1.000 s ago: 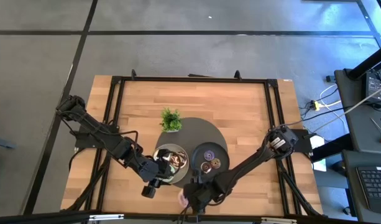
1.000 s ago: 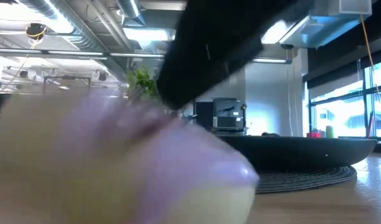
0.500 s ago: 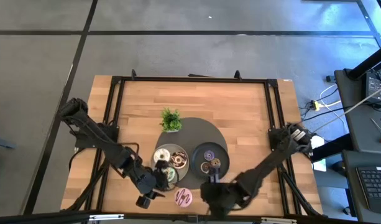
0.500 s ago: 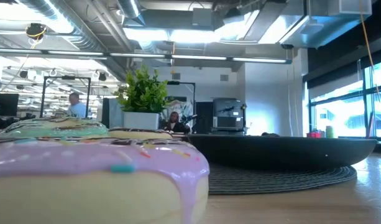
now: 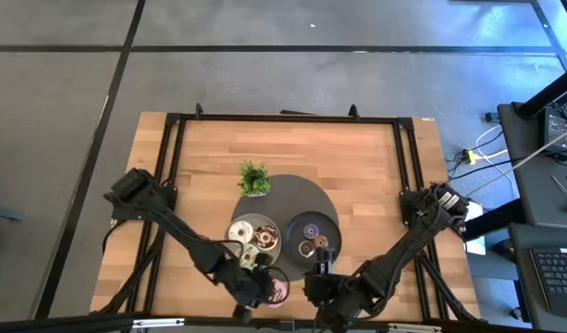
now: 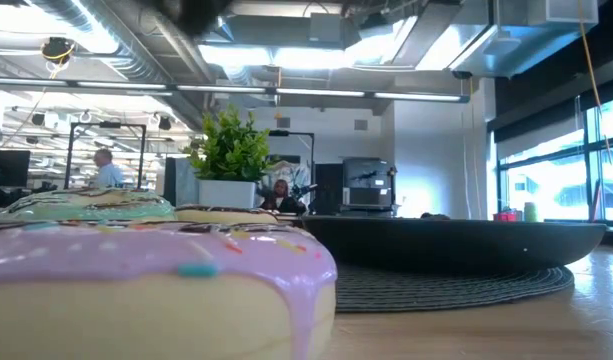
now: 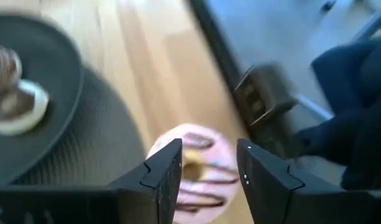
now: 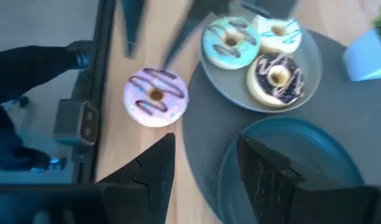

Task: Pick & Place donuts
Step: Put the large purple donut on the gray plate

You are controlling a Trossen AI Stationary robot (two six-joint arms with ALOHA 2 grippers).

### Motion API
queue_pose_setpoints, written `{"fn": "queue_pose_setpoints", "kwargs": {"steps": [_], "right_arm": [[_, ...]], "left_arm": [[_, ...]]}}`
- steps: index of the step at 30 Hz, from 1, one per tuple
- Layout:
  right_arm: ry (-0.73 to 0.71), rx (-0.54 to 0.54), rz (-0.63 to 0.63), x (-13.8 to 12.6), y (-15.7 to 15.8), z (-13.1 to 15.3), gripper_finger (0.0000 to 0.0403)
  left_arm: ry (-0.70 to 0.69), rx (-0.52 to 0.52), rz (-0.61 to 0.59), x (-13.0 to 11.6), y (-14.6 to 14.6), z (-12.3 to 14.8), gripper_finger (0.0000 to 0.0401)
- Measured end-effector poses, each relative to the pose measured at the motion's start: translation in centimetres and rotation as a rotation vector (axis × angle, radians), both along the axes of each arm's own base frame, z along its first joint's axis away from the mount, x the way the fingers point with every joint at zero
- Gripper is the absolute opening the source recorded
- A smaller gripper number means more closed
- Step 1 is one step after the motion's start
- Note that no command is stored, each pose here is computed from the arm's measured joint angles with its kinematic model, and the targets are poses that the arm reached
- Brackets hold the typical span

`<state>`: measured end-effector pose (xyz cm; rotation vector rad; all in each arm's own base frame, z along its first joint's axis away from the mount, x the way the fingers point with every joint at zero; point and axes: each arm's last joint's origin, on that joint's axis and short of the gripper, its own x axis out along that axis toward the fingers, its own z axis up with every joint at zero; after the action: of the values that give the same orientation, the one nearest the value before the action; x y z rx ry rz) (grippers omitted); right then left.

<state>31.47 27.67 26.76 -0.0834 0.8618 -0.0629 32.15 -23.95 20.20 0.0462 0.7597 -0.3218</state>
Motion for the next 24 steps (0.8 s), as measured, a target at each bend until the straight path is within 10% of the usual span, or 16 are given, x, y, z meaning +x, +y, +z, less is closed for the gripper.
{"fn": "queue_pose_setpoints", "kwargs": {"steps": [24], "right_arm": [[0.025, 0.006, 0.009, -0.7, 0.5, -0.1, 0.0174]], "left_arm": [[0.13, 0.113, -0.015, 2.2, 1.4, -5.8, 0.0114]]}}
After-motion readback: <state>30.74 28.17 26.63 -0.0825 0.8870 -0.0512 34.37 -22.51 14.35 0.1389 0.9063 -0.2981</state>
